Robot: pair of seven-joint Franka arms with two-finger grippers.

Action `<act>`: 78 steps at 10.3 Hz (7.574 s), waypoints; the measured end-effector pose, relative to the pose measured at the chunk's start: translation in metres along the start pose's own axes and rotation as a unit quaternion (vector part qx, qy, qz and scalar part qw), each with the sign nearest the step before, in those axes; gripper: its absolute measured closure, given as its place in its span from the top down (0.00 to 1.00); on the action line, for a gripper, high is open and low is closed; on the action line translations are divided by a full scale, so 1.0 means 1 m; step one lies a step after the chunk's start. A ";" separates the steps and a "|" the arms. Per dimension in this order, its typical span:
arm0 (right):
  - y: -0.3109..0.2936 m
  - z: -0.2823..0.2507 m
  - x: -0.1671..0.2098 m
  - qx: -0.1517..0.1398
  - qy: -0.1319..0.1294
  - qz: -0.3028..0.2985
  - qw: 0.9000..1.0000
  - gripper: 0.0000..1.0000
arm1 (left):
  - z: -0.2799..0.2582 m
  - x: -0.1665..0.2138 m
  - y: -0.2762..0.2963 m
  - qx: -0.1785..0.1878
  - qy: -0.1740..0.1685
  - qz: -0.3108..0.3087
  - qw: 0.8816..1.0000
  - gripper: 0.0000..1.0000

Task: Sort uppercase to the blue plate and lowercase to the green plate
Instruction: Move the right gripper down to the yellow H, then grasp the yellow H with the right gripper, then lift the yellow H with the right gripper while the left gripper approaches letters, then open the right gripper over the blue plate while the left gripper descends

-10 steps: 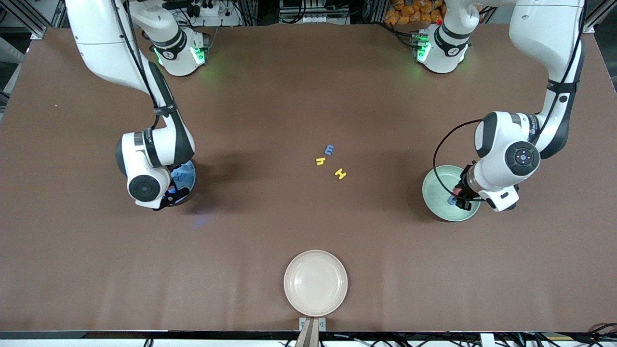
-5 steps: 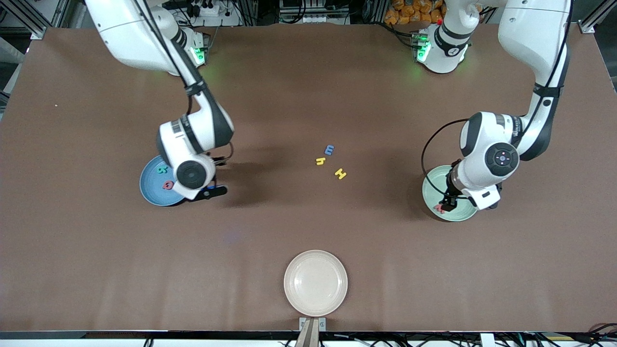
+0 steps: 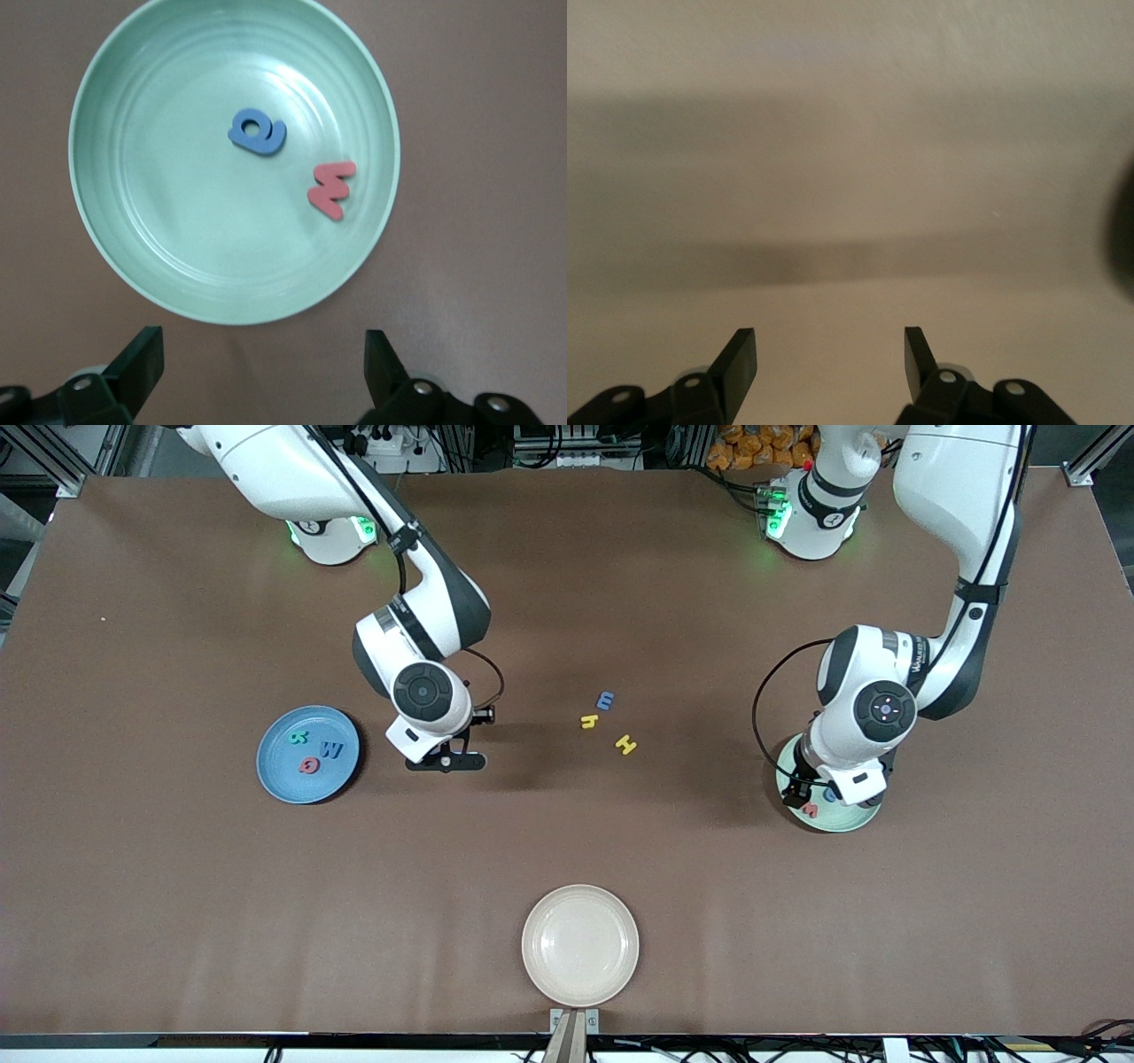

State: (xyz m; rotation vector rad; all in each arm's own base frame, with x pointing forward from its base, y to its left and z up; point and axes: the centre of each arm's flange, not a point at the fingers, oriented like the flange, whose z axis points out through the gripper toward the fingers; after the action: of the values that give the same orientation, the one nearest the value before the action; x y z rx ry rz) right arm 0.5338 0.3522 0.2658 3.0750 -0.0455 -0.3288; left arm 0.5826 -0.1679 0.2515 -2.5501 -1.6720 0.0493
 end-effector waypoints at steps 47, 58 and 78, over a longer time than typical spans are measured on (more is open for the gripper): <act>-0.254 0.080 -0.044 0.155 0.125 0.360 0.912 0.33 | -0.028 0.005 0.034 -0.013 0.048 0.023 0.999 1.00; -0.093 0.018 0.047 0.004 0.081 0.021 0.996 0.33 | -0.015 -0.121 0.037 -0.007 0.043 0.118 0.992 1.00; 0.321 0.003 0.025 -0.008 -0.057 -0.198 0.978 0.88 | 0.061 -0.387 -0.018 0.027 -0.017 0.692 0.721 1.00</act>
State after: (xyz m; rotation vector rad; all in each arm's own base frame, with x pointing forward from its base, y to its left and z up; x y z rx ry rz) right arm 0.5502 0.0305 0.2739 3.0261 0.5683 -0.5178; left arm 0.4072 -0.5115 0.1837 -3.0115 0.5611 0.2223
